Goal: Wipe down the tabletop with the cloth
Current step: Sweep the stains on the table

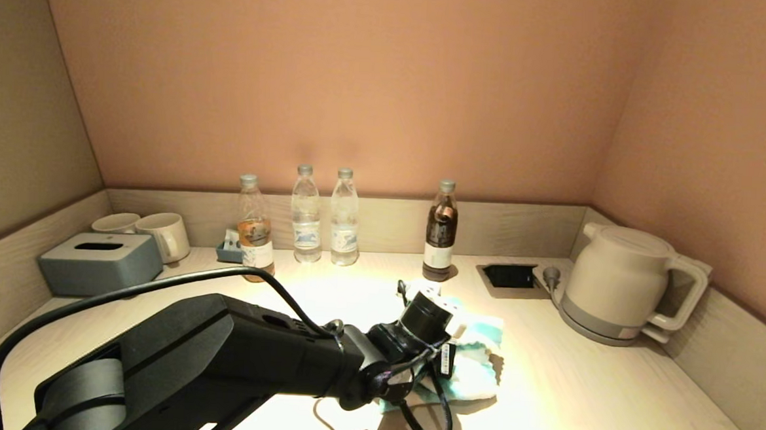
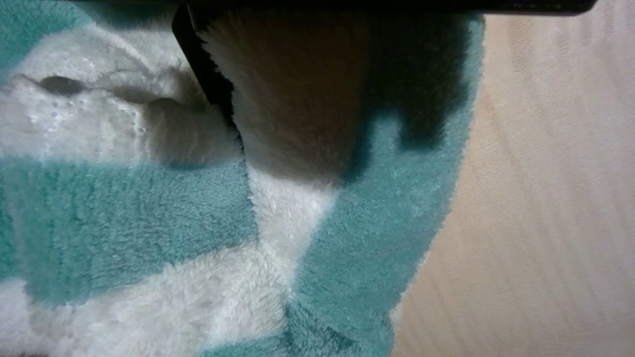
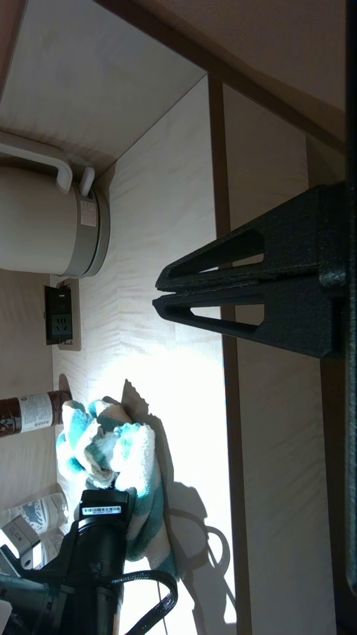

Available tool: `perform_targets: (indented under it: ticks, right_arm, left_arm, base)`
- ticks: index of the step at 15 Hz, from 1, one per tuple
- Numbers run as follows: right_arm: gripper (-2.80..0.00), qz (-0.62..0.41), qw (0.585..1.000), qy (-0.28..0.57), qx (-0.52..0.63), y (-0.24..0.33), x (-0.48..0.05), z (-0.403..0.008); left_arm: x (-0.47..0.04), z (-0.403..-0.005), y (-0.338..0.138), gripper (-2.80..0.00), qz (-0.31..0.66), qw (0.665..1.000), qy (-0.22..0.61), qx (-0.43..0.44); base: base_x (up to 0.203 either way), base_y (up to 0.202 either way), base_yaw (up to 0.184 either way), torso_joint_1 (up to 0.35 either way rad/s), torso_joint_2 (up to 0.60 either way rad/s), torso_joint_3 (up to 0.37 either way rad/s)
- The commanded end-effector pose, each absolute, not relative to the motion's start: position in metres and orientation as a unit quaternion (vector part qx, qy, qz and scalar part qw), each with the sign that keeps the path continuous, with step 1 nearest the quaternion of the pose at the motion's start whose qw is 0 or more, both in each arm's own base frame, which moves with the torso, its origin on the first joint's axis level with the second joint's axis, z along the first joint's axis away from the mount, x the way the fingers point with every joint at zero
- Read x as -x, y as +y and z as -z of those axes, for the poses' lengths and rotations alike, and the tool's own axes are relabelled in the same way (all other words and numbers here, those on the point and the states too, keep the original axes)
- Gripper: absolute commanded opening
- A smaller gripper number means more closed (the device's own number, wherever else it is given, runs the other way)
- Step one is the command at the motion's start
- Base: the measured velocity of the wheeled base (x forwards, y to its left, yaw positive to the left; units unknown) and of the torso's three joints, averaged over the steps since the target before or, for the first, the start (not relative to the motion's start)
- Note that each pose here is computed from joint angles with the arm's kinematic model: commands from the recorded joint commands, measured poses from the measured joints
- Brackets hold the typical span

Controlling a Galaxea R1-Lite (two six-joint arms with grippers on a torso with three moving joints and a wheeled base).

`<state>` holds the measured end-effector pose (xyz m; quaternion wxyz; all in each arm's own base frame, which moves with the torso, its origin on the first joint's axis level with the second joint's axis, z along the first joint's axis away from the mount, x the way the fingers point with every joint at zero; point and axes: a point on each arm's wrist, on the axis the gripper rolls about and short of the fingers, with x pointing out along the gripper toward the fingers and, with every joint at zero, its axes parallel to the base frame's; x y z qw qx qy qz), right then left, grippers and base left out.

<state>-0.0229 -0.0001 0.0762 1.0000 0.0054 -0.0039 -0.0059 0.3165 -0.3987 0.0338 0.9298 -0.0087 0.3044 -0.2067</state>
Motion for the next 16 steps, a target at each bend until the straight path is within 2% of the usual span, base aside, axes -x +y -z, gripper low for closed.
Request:
perform_targets:
  ticks: [1, 4, 6, 9, 12, 14, 16]
  right_arm:
    - [-2.8, 0.006, 1.0, -0.004, -0.005, 0.0, 0.023, -0.076]
    - [-2.8, 0.006, 1.0, -0.004, -0.005, 0.0, 0.023, -0.076]
    - [-2.8, 0.005, 1.0, -0.004, -0.005, 0.0, 0.023, -0.076]
    - [-2.8, 0.006, 1.0, -0.004, -0.005, 0.0, 0.023, -0.076]
    - [-2.8, 0.005, 1.0, -0.004, -0.005, 0.0, 0.023, -0.076]
    - [-2.8, 0.005, 1.0, -0.004, -0.005, 0.0, 0.023, -0.076]
    - [-2.8, 0.005, 1.0, -0.004, -0.005, 0.0, 0.023, -0.076]
  left_arm:
    - [-0.324, -0.018, -0.401, -2.8, 0.201, 0.929, 0.309, 0.002]
    - [-0.356, -0.022, -0.39, -2.8, 0.173, 0.941, 0.291, 0.003]
    - [-0.36, -0.022, -0.387, -2.8, 0.167, 0.943, 0.289, -0.002]
    - [-0.389, -0.025, -0.36, -2.8, 0.133, 0.952, 0.276, -0.009]
    - [-0.43, -0.028, -0.312, -2.8, 0.081, 0.96, 0.266, 0.0]
    - [-0.439, -0.027, -0.3, -2.8, 0.07, 0.963, 0.261, 0.001]
    - [-0.461, -0.031, -0.266, -2.8, 0.034, 0.966, 0.255, 0.015]
  base:
    - [0.0, 0.0, 0.0, 0.0, 0.0, 0.0]
    - [0.0, 0.0, 0.0, 0.0, 0.0, 0.0]
    - [0.0, 0.0, 0.0, 0.0, 0.0, 0.0]
    - [0.0, 0.0, 0.0, 0.0, 0.0, 0.0]
    - [0.0, 0.0, 0.0, 0.0, 0.0, 0.0]
    - [0.0, 0.0, 0.0, 0.0, 0.0, 0.0]
    - [0.0, 0.0, 0.0, 0.0, 0.0, 0.0]
